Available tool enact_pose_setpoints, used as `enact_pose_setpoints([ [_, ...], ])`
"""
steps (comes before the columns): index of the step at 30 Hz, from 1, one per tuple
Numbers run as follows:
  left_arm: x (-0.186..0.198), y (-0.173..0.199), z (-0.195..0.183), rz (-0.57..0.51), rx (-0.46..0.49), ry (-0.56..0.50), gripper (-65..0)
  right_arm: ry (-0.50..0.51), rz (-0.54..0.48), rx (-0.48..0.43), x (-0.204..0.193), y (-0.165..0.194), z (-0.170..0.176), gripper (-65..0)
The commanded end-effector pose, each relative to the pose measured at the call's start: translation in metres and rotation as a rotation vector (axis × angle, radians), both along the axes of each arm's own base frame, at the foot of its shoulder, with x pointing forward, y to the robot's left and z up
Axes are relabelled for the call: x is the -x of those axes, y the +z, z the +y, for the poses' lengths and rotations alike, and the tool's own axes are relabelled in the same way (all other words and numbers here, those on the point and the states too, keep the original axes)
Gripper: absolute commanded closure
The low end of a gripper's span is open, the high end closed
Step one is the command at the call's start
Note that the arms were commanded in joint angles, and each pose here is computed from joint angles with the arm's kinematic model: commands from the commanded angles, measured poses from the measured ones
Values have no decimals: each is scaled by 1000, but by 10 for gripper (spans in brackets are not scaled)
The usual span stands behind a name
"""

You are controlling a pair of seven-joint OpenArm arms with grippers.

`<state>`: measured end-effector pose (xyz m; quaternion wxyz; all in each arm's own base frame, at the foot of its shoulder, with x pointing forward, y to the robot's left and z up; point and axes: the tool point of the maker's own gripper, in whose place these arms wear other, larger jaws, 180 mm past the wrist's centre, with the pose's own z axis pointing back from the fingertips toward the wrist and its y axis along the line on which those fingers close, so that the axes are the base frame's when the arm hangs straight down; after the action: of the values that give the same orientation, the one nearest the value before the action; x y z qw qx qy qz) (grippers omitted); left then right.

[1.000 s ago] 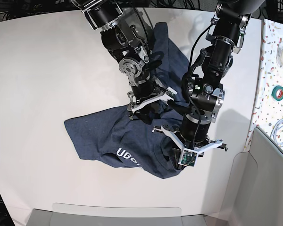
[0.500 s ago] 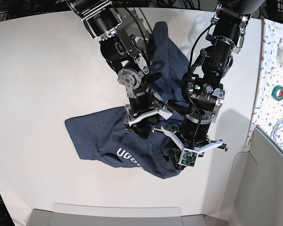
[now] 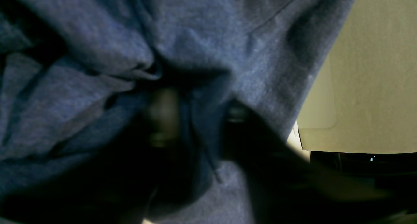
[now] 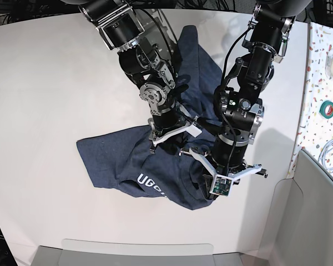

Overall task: Layout the t-shirt on the table in an organized manner, then fold the t-shirt properly
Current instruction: 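Hold the shirt with both grippers and gather it together, then lift the shirt high with both grippers, letting it hang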

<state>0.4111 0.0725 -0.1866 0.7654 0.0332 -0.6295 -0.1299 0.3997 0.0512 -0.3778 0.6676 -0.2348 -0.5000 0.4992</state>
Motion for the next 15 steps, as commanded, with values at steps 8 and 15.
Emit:
enact_pose_setpoints([
  [8, -4, 22, 2, -74, 5, 4, -1, -12, -173, -97, -10, 73, 8, 0],
  [15, -4, 21, 3, -72, 4, 6, -1, -115, -309, -185, -6, 148, -11, 0],
])
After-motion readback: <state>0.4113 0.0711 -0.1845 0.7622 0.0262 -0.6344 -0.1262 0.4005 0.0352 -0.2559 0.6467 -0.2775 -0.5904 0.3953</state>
